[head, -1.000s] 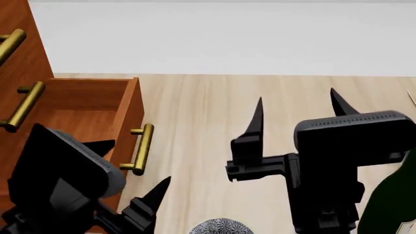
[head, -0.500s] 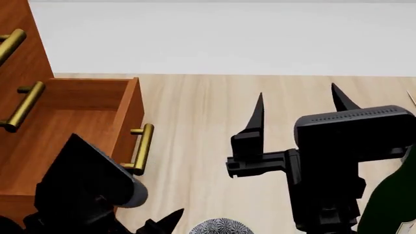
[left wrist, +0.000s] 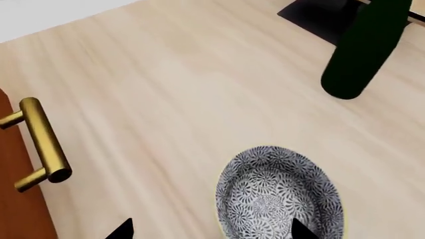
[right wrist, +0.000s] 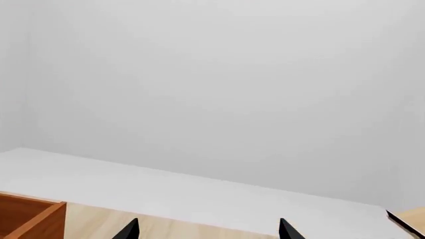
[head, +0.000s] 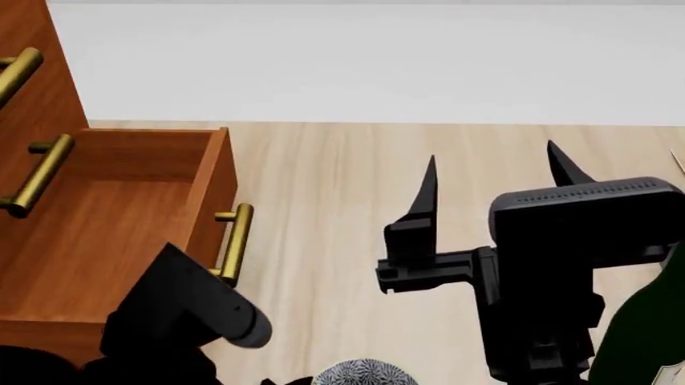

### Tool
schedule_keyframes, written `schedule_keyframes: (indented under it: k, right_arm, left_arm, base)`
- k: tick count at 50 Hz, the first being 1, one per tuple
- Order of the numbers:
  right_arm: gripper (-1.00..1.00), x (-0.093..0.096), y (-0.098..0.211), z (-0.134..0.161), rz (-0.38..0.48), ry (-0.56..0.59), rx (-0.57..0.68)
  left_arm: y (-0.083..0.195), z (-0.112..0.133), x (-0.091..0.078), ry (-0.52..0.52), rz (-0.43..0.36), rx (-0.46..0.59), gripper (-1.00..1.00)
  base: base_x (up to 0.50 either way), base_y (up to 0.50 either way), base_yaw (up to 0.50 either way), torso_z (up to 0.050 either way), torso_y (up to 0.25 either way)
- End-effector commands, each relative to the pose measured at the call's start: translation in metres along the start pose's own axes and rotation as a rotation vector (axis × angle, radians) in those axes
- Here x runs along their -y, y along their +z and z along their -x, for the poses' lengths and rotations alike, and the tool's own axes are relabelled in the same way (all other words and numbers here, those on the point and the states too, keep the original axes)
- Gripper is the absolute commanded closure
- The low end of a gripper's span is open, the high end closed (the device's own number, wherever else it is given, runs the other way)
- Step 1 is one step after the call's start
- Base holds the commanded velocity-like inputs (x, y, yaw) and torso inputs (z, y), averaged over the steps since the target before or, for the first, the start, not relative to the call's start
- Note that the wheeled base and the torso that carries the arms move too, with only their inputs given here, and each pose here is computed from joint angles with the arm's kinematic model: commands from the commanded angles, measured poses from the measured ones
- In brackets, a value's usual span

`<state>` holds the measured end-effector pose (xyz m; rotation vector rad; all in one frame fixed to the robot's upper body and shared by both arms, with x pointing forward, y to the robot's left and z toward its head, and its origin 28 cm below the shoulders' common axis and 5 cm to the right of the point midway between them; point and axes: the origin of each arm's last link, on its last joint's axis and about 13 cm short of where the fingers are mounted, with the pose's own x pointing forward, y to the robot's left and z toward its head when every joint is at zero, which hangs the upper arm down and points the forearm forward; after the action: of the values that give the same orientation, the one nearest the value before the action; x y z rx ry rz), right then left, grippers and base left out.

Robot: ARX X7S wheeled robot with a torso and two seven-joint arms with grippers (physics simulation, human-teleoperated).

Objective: Put the bowl in the bottom drawer of the cabinet.

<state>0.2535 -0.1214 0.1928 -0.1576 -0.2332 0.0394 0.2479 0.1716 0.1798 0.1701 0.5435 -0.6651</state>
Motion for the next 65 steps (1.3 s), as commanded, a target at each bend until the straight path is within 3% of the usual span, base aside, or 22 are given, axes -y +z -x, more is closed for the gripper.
schedule_keyframes:
  k: [1,16,65]
  right_arm:
    - [-1.0,0.0,-0.002,-0.001,-0.003,0.003,0.001]
    - [-1.0,-0.001,-0.003,-0.002,-0.002,0.004,-0.001]
    - [-1.0,-0.005,-0.006,-0.002,0.0,0.019,-0.009]
  left_arm:
    - [-0.009,-0.015,-0.003,-0.017,0.017,-0.053,-1.0]
    - [-0.018,-0.036,-0.012,-0.028,0.033,-0.078,-1.0]
    - [-0.033,-0.069,-0.021,-0.078,0.048,-0.123,-1.0]
  base:
    - [0.0,0.0,0.0,0.0,0.0]
    - [0.0,0.0,0.0,0.0,0.0]
    - [0.0,0.0,0.0,0.0,0.0]
